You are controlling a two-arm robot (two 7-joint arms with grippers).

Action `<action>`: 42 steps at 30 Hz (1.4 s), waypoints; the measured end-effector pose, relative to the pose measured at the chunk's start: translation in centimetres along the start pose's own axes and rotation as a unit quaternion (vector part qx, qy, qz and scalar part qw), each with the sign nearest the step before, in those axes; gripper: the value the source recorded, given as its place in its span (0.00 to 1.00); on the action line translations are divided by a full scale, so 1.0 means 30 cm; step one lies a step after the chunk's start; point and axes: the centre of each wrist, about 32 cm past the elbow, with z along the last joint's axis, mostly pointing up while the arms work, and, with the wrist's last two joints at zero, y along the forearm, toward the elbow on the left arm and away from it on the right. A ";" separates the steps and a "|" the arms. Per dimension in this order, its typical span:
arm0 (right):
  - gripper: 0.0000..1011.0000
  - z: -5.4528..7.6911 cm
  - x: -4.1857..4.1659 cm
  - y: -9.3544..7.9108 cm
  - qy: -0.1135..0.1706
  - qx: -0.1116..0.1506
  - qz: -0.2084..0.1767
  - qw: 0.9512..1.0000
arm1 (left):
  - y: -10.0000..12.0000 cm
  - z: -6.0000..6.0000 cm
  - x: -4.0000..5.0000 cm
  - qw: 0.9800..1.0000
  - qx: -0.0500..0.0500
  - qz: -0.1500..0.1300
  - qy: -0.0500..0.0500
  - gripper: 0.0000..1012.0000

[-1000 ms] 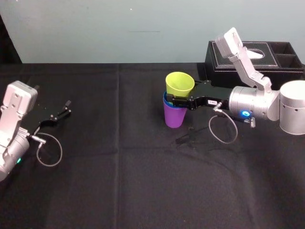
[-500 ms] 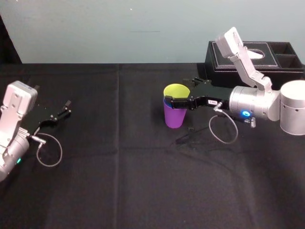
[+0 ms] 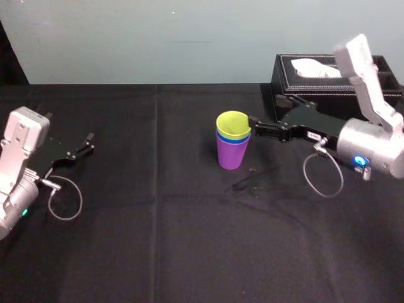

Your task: Stack the three plastic cups sequentially using one hand.

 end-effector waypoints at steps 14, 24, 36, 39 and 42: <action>0.99 -0.147 -0.149 -0.037 0.028 0.026 -0.202 0.979 | 0.000 0.000 0.000 1.000 0.000 0.000 0.000 1.00; 0.99 -0.203 -0.201 0.028 0.018 0.015 -0.268 0.963 | 0.000 0.000 0.000 1.000 0.000 0.000 0.000 1.00; 0.99 -0.205 -0.207 0.040 0.011 0.008 -0.272 0.962 | 0.000 0.000 0.000 1.000 0.000 0.000 0.000 1.00; 0.99 -0.205 -0.207 0.040 0.012 0.008 -0.272 0.962 | 0.000 0.000 0.000 1.000 0.000 0.000 0.000 1.00; 0.99 -0.205 -0.207 0.039 0.012 0.009 -0.272 0.962 | 0.000 0.000 0.000 1.000 0.000 0.000 0.000 1.00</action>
